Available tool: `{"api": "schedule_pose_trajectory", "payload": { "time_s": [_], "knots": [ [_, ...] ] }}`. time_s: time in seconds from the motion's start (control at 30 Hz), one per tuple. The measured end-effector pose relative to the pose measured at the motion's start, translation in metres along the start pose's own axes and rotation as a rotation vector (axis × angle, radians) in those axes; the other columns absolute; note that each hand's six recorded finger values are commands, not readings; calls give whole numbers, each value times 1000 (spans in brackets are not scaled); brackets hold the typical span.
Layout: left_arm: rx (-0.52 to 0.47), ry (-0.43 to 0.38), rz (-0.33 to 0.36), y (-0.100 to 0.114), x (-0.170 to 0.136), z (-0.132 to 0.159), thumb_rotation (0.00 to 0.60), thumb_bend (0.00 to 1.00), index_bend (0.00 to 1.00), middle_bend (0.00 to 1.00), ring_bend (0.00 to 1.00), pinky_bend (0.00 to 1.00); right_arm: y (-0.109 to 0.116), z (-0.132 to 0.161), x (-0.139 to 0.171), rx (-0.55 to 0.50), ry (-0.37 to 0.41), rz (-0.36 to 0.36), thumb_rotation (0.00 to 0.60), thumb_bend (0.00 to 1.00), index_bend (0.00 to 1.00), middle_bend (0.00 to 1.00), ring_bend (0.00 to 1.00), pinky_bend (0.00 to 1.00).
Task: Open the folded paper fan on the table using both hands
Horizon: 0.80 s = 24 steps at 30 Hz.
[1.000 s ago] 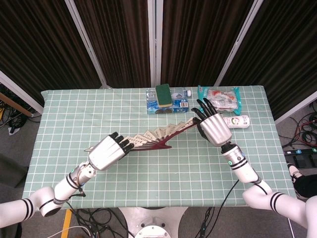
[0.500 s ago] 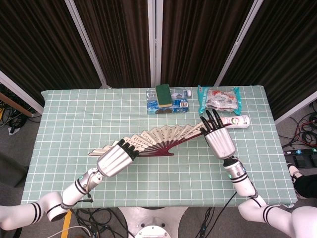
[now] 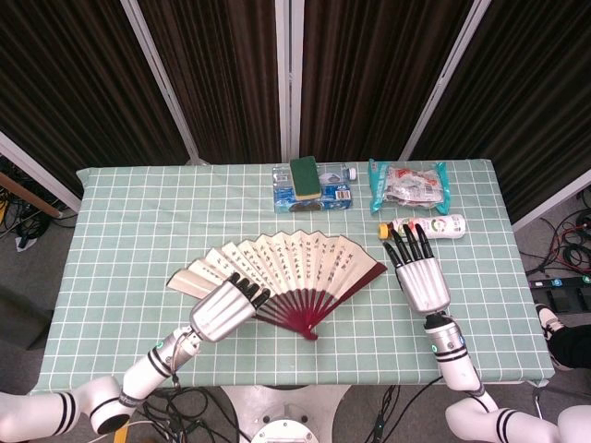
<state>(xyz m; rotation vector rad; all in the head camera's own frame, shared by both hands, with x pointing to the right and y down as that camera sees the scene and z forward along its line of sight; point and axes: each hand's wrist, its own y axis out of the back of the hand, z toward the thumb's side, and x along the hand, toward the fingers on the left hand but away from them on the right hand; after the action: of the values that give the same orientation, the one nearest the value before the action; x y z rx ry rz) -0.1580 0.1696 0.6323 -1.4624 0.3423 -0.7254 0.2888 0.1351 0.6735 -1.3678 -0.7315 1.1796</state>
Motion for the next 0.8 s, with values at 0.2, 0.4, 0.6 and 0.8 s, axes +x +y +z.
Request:
{"api": "schedule_pose_trajectory", "payload": {
  "time_s": [0.2, 0.4, 0.6, 0.8],
  "knots": [
    [-77, 11, -117, -6, -1, 10, 600, 0, 109, 267, 236, 424, -6, -3, 14, -36, -27, 127, 600, 310, 49, 25, 0, 0],
    [-196, 26, -233, -16, 3, 15, 600, 0, 70, 174, 119, 320, -7, -11, 17, -83, -52, 217, 600, 234, 11, 1, 0, 0],
    [-364, 54, -320, -26, 12, 7, 600, 0, 54, 118, 49, 216, 4, -24, 14, -116, -76, 231, 600, 163, 0, 0, 0, 0],
    [-548, 105, -389, -29, 20, -19, 600, 0, 39, 95, 11, 156, 13, -42, 11, -160, -108, 248, 600, 134, 0, 0, 0, 0]
  ]
}}
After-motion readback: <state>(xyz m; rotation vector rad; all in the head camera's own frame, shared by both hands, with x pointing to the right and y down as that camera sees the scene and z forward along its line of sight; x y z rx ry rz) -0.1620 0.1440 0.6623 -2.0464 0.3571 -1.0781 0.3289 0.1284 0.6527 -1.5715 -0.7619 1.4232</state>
